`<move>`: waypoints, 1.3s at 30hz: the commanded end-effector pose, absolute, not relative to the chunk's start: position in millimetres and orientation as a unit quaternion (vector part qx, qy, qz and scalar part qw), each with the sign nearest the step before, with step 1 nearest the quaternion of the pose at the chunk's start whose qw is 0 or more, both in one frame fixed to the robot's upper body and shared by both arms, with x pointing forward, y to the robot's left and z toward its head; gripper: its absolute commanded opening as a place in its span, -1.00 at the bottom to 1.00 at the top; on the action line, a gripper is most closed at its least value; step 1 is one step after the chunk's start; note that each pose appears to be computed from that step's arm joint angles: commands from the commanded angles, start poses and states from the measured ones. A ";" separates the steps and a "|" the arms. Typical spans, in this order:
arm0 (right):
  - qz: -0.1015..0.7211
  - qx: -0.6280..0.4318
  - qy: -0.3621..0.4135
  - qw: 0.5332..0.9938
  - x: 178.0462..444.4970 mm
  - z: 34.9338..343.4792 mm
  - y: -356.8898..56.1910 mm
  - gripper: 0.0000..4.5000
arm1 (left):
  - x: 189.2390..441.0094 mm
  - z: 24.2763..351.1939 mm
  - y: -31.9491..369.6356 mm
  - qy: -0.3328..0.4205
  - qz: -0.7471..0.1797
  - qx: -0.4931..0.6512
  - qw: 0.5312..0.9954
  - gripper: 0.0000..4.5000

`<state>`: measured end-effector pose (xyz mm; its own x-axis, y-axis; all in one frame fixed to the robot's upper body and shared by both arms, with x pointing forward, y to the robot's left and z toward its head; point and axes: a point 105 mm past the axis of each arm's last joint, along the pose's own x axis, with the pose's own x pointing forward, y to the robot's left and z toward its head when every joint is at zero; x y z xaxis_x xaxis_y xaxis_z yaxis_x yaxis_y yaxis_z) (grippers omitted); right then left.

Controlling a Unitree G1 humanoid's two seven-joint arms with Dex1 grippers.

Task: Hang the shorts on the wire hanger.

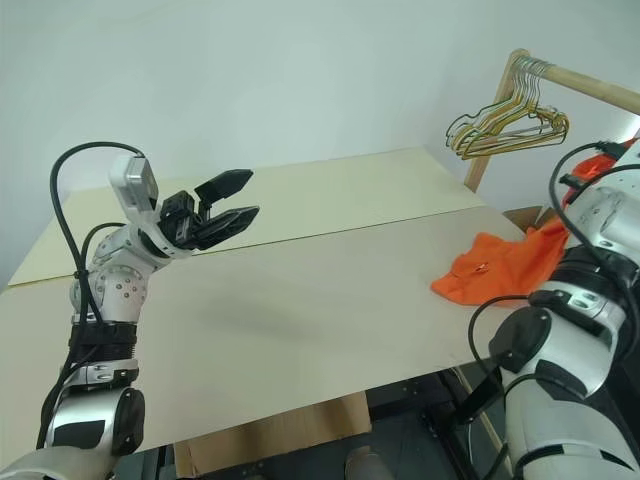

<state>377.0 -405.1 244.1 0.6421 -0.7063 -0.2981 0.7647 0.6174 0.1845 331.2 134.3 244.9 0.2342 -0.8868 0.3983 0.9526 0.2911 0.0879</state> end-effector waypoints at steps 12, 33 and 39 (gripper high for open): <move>-0.415 0.286 0.059 0.862 377.6 258.3 -427.9 -1.00 | 326.7 252.7 133.6 -0.198 -0.585 -0.052 0.785 0.99; -0.424 0.340 0.063 0.837 372.3 237.7 -438.6 -1.00 | 327.9 248.6 132.5 -0.192 -0.579 -0.056 0.790 0.99; -0.440 0.312 0.070 0.839 369.4 229.3 -442.7 -1.00 | 328.0 247.3 131.7 -0.191 -0.578 -0.058 0.791 0.99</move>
<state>372.5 -436.4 219.2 0.6073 -0.6689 -0.4286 0.7859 0.4265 0.4478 332.6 134.2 236.8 0.2784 -0.8891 0.3634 0.9424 0.3258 0.0751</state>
